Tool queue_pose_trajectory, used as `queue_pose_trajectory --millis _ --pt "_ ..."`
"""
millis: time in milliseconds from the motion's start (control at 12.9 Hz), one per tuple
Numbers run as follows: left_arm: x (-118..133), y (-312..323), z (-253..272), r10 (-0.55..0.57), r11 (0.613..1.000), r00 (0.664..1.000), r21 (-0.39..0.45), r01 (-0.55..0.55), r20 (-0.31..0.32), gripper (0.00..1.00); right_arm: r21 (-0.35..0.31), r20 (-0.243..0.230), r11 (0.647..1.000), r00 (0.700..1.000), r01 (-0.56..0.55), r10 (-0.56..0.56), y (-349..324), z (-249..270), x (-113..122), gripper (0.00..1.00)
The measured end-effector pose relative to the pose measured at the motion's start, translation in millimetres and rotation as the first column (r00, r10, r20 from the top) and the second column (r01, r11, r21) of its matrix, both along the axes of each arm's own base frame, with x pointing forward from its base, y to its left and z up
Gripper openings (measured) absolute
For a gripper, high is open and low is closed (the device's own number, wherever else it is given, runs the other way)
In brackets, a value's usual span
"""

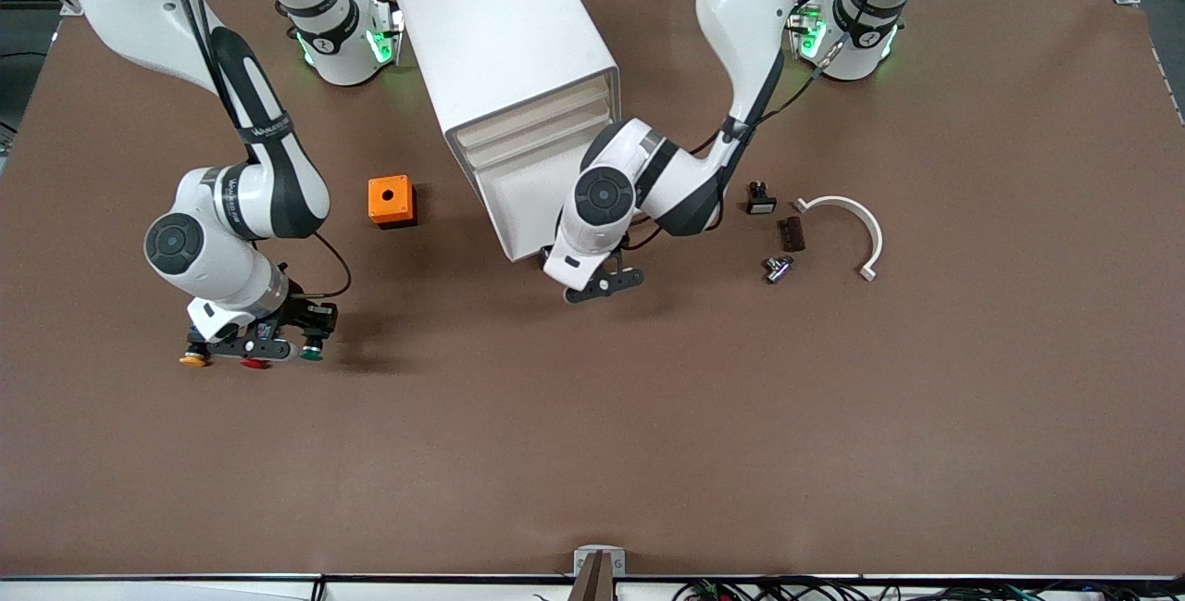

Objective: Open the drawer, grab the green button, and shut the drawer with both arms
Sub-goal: 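Place the green button beside the red button while the left gripper pushes drawer, then release the green button and raise the right gripper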

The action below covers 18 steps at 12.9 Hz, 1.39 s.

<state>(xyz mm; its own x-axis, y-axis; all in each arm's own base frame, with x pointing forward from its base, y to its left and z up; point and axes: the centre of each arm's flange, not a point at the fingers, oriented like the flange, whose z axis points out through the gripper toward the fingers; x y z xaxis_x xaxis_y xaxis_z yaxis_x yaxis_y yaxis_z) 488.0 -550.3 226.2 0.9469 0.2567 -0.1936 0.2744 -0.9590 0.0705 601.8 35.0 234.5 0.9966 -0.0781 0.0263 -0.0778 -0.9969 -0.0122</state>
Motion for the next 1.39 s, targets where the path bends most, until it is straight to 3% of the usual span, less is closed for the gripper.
queue_pose_trajectory --millis 386,850,928,1314,1391 --pt "-36.6 -25.6 -7.9 0.006 1.000 0.999 -0.006 -0.006 -0.050 1.00 -0.005 -0.018 1.000 1.000 0.013 -0.013 -13.5 -21.1 -3.0 0.41" --pt "-97.1 -64.2 -14.1 0.062 0.998 0.987 -0.004 -0.063 -0.148 1.00 -0.006 -0.040 1.000 0.999 0.008 -0.008 -10.4 -45.5 -6.5 0.41" --pt "-103.4 -67.4 -15.0 0.070 0.997 0.985 -0.001 -0.071 -0.159 1.00 -0.007 -0.041 1.000 0.999 0.008 -0.008 -10.4 -47.6 -6.8 0.48" --pt "-110.1 -70.9 -15.3 0.117 0.993 0.977 0.014 -0.117 -0.176 1.00 -0.004 -0.058 1.000 0.998 0.008 -0.008 -9.2 -36.3 -0.2 1.00" --pt "-108.3 -70.0 -14.5 0.121 0.993 0.977 0.013 -0.120 -0.175 1.00 -0.002 -0.084 1.000 0.996 0.008 -0.008 -9.0 -21.6 4.8 1.00"
